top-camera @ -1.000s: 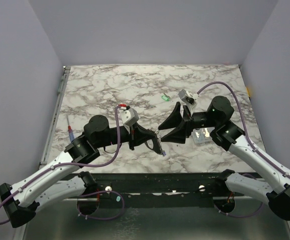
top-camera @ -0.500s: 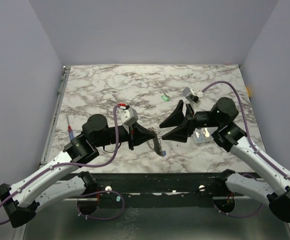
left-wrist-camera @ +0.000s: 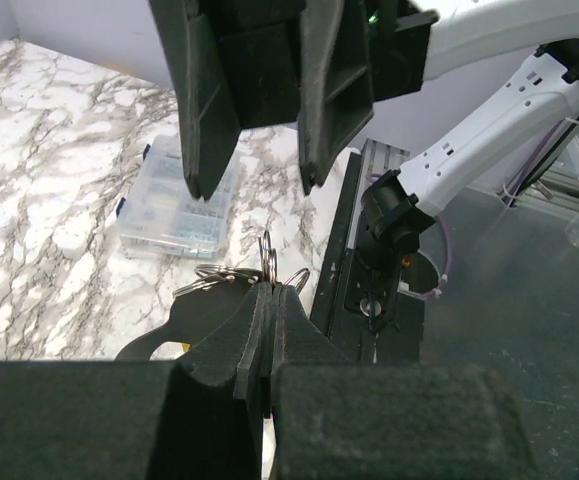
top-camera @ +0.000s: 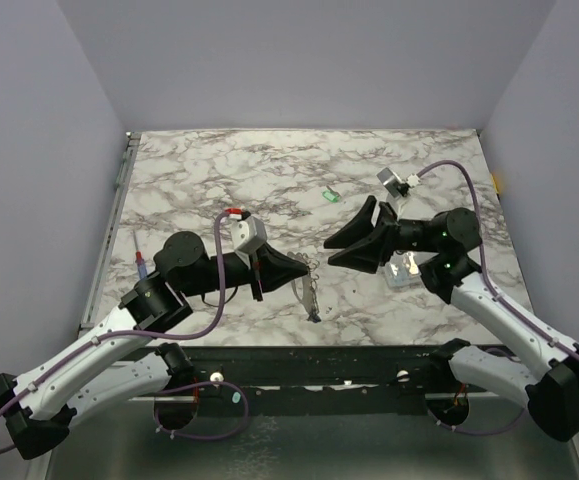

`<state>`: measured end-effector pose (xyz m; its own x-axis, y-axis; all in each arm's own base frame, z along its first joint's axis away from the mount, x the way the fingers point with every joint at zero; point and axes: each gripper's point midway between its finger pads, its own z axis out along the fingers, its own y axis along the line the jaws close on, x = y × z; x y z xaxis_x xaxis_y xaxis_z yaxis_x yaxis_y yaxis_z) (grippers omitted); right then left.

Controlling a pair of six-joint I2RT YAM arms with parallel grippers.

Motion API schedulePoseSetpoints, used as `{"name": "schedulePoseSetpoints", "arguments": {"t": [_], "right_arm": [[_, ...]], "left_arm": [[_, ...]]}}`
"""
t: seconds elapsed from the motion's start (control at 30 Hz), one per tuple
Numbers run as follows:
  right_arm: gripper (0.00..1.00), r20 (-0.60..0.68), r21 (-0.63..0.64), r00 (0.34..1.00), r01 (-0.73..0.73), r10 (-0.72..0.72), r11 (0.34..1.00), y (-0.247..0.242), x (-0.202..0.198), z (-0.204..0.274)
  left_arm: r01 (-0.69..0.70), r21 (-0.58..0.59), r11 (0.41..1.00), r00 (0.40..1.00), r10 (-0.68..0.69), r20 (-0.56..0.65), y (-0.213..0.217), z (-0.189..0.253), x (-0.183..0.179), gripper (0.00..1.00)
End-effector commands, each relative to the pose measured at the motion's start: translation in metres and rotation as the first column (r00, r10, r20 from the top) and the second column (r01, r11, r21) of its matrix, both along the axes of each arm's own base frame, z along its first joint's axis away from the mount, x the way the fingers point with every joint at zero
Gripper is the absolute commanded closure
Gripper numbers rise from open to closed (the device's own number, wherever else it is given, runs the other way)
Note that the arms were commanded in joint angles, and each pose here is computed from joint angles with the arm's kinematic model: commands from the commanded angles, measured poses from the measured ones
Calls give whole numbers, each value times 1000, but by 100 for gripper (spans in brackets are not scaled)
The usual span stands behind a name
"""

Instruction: Put the keys on the keyring

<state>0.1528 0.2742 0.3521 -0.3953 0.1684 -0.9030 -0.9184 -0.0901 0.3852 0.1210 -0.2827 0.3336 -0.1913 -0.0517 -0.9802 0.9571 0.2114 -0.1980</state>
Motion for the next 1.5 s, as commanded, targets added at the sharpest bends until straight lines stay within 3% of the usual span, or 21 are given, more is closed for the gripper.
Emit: {"name": "schedulePoseSetpoints", "arguments": {"t": [0.0,0.73,0.97,1.13,1.47], "right_arm": [[46,13,53,991,-131,131,990,-1,-19,8],[62,-12,123,983,-182,185,976,8,-20,12],[74,-9,132,982,-186,189,974,10,-19,14],[99,-2,135,981,-194,196,972,10,-19,15],[99,25,139,984,-177,175,974,8,-20,20]], "left_arm": [[10,-86,996,999,-7,41,0,24,-2,100],[11,-182,983,999,-4,40,-11,35,6,100],[16,-193,981,999,-8,40,-12,36,5,100],[15,-198,980,999,-7,39,-12,36,5,100],[25,-158,987,997,-13,77,-9,28,2,97]]}}
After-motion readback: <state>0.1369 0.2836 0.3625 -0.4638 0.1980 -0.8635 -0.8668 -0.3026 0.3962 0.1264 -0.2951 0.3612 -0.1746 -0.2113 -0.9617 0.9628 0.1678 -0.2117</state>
